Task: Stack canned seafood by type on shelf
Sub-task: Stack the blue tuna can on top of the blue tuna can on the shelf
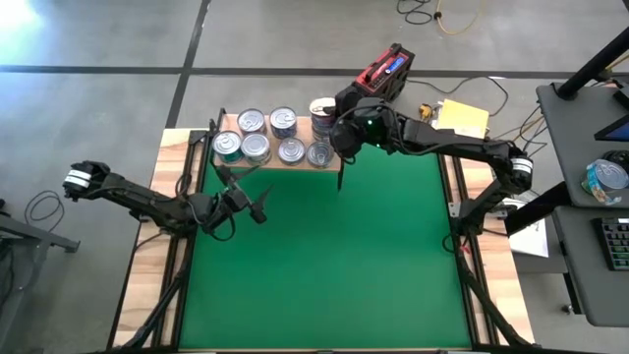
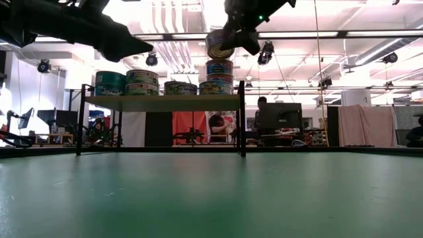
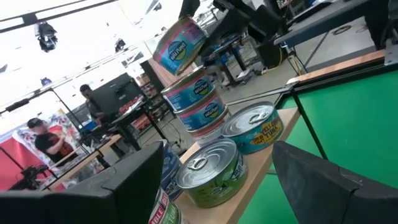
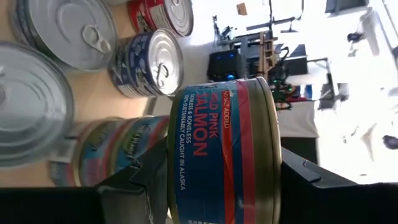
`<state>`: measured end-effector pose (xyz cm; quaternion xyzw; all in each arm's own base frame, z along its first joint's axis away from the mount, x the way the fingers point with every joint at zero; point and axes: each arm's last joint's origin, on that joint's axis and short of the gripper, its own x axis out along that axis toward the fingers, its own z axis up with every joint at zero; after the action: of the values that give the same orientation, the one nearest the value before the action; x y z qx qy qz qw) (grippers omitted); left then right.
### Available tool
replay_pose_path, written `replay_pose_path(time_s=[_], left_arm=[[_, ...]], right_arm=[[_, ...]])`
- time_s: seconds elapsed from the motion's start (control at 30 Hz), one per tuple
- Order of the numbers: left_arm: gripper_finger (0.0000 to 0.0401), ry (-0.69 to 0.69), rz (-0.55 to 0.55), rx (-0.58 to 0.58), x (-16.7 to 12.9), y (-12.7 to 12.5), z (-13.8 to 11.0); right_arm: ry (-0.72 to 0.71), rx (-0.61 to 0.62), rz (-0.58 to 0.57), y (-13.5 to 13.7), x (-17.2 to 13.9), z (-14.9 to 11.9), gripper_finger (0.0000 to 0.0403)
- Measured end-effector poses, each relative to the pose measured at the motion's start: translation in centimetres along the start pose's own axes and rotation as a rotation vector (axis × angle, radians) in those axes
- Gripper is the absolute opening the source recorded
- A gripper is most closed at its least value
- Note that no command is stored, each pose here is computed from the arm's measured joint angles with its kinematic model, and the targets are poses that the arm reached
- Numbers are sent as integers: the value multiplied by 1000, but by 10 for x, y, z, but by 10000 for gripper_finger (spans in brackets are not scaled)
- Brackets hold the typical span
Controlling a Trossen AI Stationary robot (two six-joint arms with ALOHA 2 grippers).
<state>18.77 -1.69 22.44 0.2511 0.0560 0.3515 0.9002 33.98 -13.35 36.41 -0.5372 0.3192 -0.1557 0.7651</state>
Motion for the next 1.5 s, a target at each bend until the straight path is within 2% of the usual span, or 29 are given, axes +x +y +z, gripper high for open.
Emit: replay_pose_path(time_s=[0.1,0.5,0.87,1.07,1.5], left_arm=[[283,0,0,1,0,0,0],[283,1,-1,2,0,0,0],[283,1,-2,3,0,0,0],[283,2,-2,5,0,0,0],[283,2,-2,9,0,0,0]], right_arm=[[7,-37,-15,-2,1,-3,185],[-17,-28,-38,-9,11,-19,185],[-26,-9,-37,-8,13,-20,185],[-12,3,9,-3,15,-22,185],[-5,-17,14,1,22,-22,185]])
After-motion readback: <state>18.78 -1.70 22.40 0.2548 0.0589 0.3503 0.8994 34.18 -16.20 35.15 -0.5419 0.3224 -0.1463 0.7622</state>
